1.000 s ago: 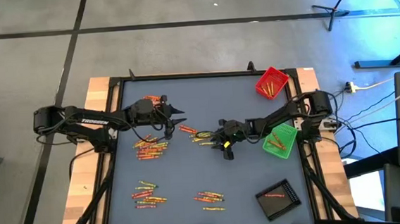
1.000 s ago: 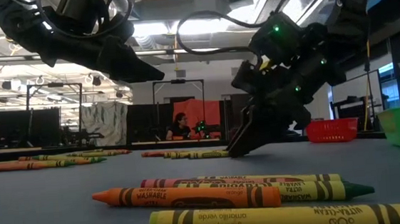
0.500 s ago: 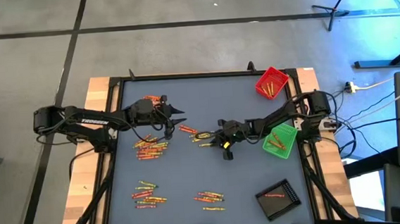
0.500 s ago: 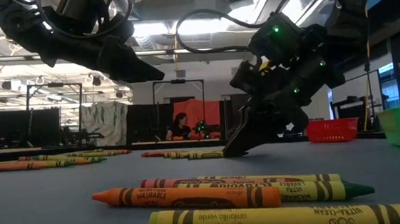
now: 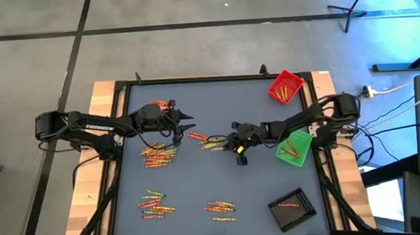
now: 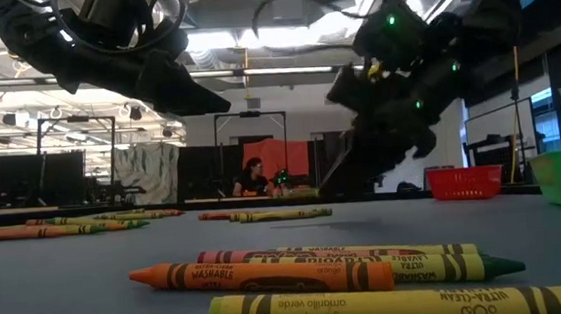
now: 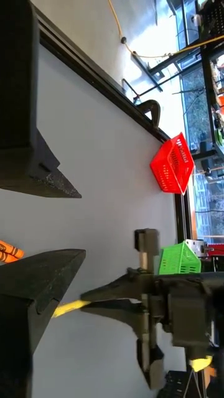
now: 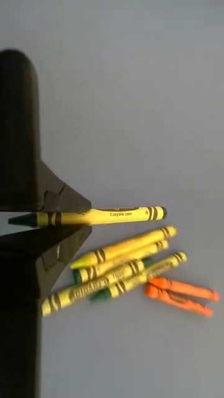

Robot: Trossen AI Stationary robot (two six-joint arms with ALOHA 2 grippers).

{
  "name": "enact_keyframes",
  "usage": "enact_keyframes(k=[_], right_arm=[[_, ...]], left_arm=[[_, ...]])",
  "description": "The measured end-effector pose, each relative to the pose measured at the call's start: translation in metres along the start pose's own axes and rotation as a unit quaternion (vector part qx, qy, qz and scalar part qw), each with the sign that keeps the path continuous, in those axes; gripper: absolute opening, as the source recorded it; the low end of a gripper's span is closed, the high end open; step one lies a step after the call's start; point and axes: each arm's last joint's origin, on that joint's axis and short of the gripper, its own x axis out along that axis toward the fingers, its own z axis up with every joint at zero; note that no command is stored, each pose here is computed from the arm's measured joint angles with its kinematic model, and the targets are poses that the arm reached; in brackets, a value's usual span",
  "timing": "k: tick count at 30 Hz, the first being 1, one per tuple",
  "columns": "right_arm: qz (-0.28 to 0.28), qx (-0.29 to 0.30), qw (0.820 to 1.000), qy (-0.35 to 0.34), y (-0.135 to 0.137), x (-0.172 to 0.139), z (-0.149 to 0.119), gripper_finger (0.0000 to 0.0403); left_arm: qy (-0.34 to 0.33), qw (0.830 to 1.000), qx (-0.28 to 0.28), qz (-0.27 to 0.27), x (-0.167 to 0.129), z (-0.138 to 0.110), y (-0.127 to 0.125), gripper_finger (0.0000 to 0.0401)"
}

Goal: Sort crayons
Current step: Put the green crayon into the red bin

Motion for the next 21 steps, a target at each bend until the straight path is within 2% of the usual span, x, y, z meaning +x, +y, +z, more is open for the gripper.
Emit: enact_keyframes(k=[5,12,21], right_arm=[[-0.057,0.001,0.998,0.012,-0.003,-0.024,0.011,0.0024],[-0.156,0.003,0.987,0.033,-0.011,-0.062,0.022,0.0022],[-0.243,0.059,0.967,0.046,-0.050,-0.107,0.023,0.0022]], left_arm=[[0.000,1.000,0.000,0.000,0.000,0.000,0.000,0.0127],[0.000,1.000,0.000,0.002,0.000,0.000,0.000,0.0127],[-0.001,1.000,0.000,0.004,0.000,0.000,0.000,0.0127]])
